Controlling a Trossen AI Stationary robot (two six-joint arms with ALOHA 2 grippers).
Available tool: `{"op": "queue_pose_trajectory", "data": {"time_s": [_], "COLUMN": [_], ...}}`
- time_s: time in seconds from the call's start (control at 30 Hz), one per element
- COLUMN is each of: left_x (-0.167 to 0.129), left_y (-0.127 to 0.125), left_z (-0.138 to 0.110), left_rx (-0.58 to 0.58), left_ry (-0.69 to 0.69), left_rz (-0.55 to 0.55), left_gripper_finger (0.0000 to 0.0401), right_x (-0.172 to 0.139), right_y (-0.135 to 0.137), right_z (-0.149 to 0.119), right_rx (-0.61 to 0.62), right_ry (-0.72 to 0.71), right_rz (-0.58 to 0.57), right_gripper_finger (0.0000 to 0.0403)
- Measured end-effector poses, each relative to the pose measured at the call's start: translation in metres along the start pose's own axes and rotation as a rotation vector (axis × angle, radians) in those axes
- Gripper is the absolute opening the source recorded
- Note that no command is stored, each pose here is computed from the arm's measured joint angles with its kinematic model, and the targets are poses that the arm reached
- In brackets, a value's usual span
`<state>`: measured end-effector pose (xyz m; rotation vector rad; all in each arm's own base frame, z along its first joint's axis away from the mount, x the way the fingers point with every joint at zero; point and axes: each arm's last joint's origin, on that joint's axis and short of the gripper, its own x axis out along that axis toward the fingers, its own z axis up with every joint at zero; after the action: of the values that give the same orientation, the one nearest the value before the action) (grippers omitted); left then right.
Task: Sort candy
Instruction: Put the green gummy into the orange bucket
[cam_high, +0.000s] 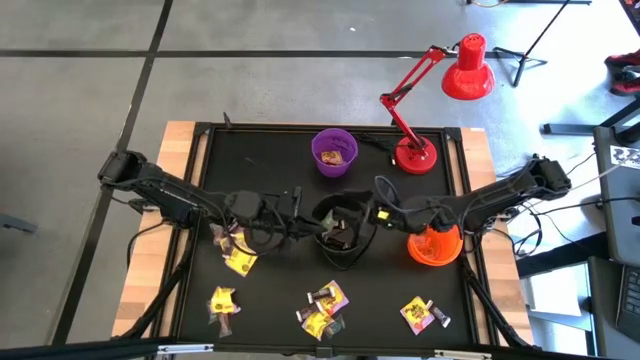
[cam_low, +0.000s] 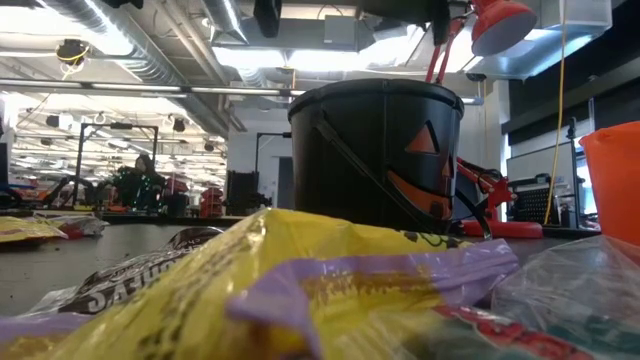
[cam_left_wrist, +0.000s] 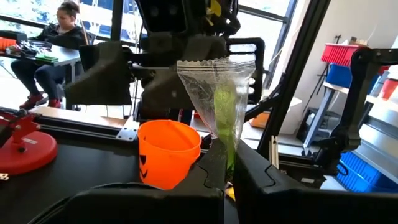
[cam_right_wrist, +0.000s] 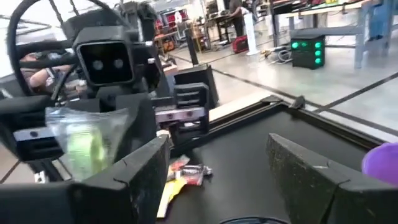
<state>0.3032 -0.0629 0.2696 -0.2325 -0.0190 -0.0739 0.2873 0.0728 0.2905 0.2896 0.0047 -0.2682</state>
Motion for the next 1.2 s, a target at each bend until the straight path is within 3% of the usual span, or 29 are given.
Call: {"op": "queue_pose_trajectory", "data": {"time_s": [0.33, 0.6, 0.93, 1.2], "left_x": [0.000, 0.000, -0.001, -0.001], "left_y": [0.004, 0.005, 0.006, 0.006], "left_z": [-0.007, -0.008, -0.011, -0.011], "left_rx": [0.035, 0.037, 0.045, 0.026], "left_ry": [0.069, 0.073, 0.109, 0.108], "left_rz": [0.073, 0.095, 0.111, 0.112], "left_gripper_finger": [0.0000, 0.0000, 0.0000, 0.0000], "right_x": [0.002, 0.004, 0.003, 0.005], "right_y": [0.005, 0.008, 0.004, 0.008], "right_z": [-0.007, -0.008, -0.019, -0.011], "right_rx": [-0.025, -0.013, -0.082, -0.041], "right_ry": [0.079, 0.065, 0.181, 0.094], "right_rz": [0.184, 0.221, 0.211, 0.229], "right_gripper_finger": [0.0262, 0.0262, 0.0262, 0.0262]}}
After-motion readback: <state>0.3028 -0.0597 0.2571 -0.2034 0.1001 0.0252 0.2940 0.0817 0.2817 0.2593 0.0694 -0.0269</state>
